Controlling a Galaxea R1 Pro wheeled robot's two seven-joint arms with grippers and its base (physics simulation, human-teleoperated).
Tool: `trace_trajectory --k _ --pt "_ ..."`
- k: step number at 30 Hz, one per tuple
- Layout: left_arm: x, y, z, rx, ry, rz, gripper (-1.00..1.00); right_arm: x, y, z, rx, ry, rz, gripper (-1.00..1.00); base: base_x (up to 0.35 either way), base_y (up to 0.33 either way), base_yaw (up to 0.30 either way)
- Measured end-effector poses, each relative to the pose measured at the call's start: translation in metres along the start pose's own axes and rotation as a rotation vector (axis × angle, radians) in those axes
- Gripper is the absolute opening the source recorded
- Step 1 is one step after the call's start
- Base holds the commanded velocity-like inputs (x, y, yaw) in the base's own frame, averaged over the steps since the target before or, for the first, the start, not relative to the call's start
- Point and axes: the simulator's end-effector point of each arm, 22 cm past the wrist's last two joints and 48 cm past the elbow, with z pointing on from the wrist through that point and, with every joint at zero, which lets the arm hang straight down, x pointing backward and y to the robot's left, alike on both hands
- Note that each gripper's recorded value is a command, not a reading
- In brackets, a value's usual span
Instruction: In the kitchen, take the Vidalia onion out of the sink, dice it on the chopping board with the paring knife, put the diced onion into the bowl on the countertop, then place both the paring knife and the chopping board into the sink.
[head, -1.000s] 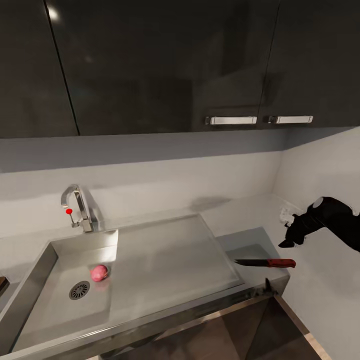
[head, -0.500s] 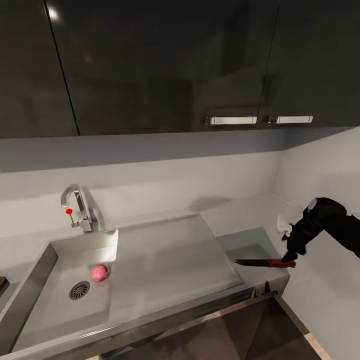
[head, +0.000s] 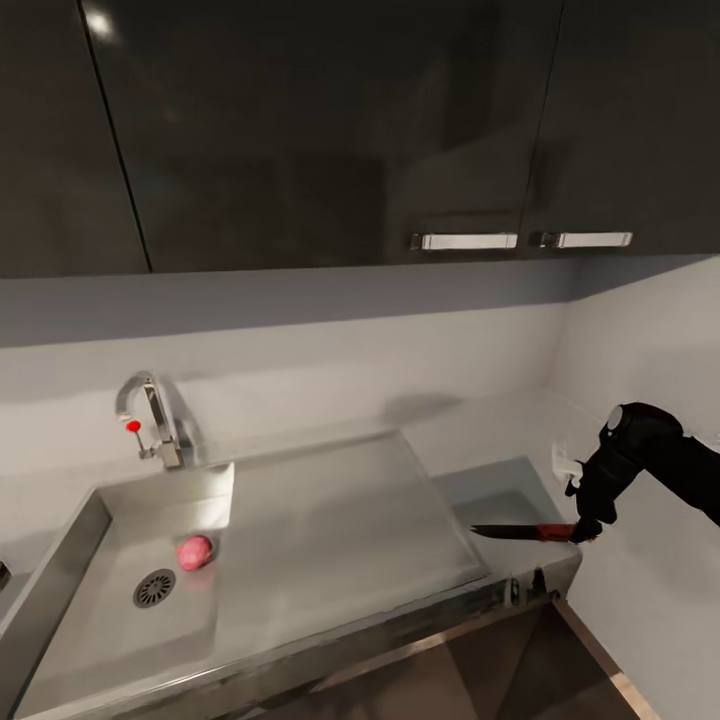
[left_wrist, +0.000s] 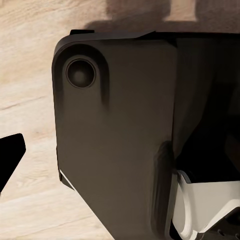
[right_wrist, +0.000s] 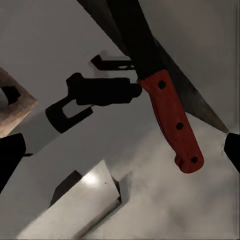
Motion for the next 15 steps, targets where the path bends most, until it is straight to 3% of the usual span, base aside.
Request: trace_trajectory --k 5,15 --pt "0.000 0.001 0.000 -0.001 0.000 0.000 1.00 0.004 0.000 0.000 -0.001 0.007 0.002 1.00 0.269 -0.085 0.000" --pt "0.000 0.002 0.000 -0.003 0.000 0.000 1.00 0.021 -0.005 -0.004 0.009 0.025 0.023 1.00 0.033 -0.011 0.000"
